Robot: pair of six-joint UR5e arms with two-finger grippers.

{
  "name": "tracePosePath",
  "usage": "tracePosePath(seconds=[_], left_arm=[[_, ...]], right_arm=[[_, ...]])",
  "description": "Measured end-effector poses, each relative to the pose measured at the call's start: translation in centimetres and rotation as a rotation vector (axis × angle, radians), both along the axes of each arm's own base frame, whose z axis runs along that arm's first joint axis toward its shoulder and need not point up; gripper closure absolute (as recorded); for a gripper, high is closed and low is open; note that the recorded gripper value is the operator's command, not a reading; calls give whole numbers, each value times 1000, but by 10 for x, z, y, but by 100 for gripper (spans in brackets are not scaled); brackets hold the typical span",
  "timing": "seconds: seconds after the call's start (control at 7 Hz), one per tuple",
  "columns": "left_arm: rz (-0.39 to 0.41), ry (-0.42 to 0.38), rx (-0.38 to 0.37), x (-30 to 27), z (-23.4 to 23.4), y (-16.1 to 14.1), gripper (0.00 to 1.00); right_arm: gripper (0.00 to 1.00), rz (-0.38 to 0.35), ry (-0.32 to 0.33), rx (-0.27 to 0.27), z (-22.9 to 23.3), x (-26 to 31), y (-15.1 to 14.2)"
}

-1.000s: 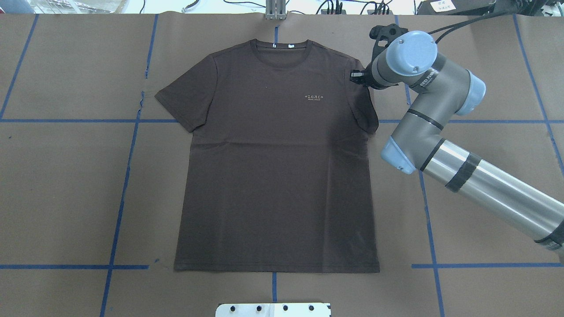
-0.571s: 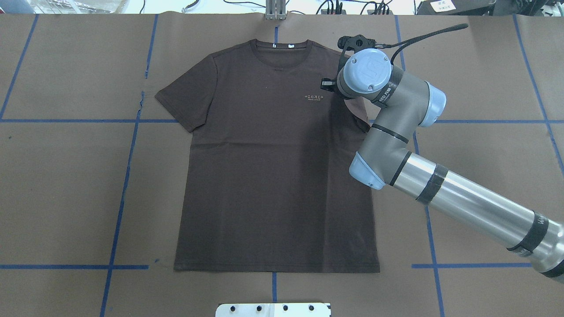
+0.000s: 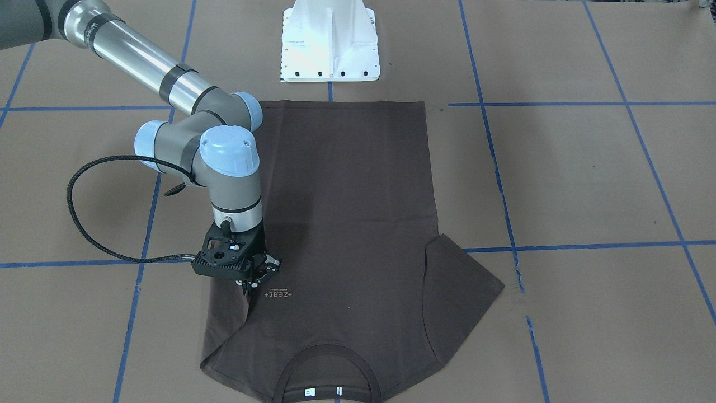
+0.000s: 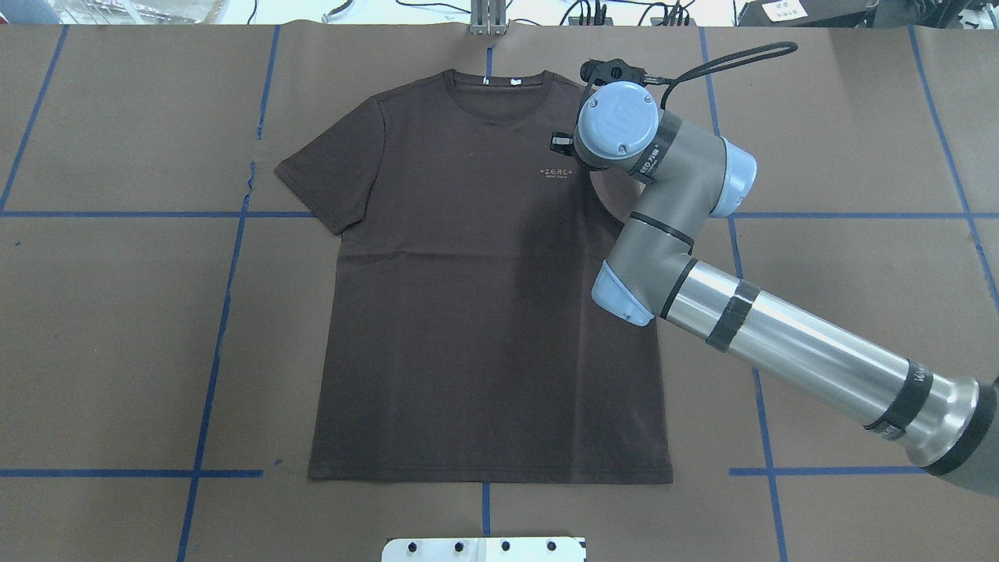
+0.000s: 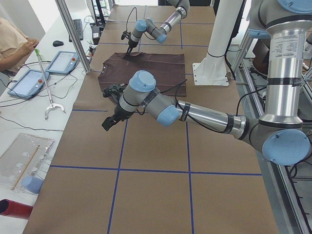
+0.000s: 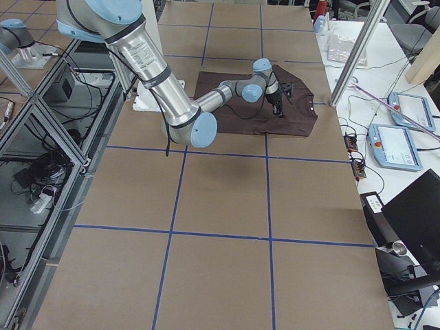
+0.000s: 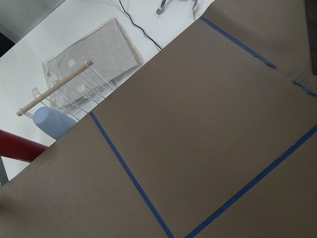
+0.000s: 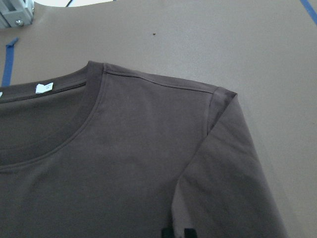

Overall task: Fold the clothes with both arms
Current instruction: 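Fold the sleeve nearest the right gripper inward onto the shirt body, then withdraw the right arm while moving the left gripper toward the shirt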

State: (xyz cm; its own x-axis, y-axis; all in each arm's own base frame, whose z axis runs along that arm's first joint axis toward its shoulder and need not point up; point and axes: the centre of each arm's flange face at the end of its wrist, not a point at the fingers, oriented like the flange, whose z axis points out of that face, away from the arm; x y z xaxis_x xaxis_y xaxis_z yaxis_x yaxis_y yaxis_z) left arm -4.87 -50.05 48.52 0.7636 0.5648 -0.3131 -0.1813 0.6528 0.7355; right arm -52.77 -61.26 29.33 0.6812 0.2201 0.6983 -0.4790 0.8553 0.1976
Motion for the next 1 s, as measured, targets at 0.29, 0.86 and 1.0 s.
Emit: tracePosePath(seconds=[0.29,0.86,1.0], left_arm=[[0,2,1,0,-1,0,0],[37,118,-14,66,-27,-9,0],[3,221,-111,109,-47,-17,8]], right_arm=[[0,5,5,7,-11,1,-12],[0,-226,-24,20,-23,163,-26],[0,-312,-22,37,-2,238,-19]])
